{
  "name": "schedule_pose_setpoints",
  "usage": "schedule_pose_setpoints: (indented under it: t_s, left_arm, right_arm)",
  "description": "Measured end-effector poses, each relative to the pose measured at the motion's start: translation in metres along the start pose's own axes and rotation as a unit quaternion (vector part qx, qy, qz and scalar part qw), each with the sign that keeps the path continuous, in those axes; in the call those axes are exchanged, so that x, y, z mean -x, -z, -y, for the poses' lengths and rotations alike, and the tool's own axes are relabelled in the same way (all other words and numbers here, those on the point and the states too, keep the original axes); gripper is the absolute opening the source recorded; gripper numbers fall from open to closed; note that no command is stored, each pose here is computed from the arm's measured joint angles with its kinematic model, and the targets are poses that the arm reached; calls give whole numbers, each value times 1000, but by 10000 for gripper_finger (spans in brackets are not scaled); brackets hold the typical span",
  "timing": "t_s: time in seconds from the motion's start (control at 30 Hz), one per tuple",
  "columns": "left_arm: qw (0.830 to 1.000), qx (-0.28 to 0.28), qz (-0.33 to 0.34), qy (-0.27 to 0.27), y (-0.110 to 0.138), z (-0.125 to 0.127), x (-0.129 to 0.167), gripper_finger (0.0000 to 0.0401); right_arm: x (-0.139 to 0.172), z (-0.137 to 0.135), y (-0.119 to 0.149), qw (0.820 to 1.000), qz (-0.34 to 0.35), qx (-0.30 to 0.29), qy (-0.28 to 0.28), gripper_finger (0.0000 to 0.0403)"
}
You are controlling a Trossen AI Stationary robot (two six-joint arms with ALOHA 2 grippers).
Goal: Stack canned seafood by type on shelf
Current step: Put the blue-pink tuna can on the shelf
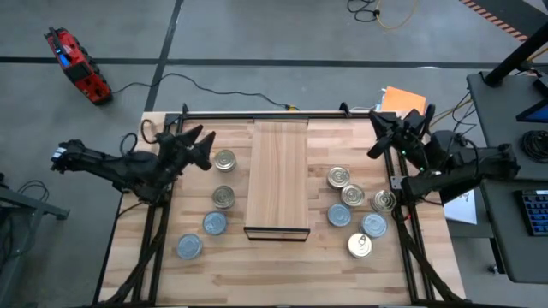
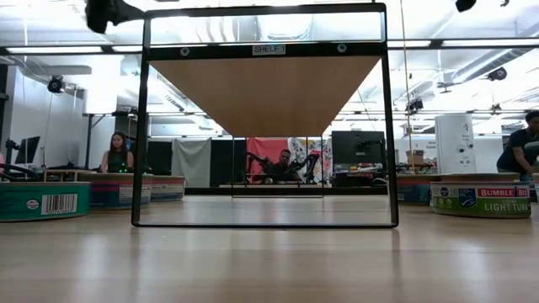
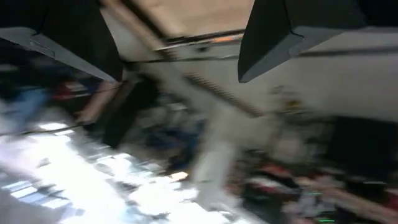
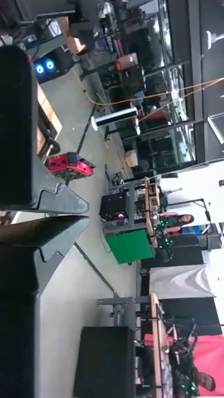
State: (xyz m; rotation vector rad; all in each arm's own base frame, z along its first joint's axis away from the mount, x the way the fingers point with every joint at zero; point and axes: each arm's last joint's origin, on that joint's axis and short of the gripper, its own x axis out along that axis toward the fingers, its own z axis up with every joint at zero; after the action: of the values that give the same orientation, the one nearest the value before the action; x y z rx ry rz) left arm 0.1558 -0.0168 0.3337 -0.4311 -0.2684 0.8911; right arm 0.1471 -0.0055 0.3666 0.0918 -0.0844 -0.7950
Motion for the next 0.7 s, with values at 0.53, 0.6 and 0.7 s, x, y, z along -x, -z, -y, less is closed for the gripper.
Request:
schedule_pose_setpoints:
  t_s: [0.53, 0.6, 0.7]
  left_arm:
    - [931, 6, -359, -66, -8, 4, 6, 304]
    - [919, -24, -392, -44, -7, 11, 5, 304]
    - [896, -60, -439, -15, 0, 21, 3, 304]
  right_arm:
    - [-42, -28, -50, 995, -43, 79, 46, 9]
    - [-50, -30, -50, 993, -69, 91, 38, 9]
    - [-61, -31, -54, 991, -100, 90, 17, 9]
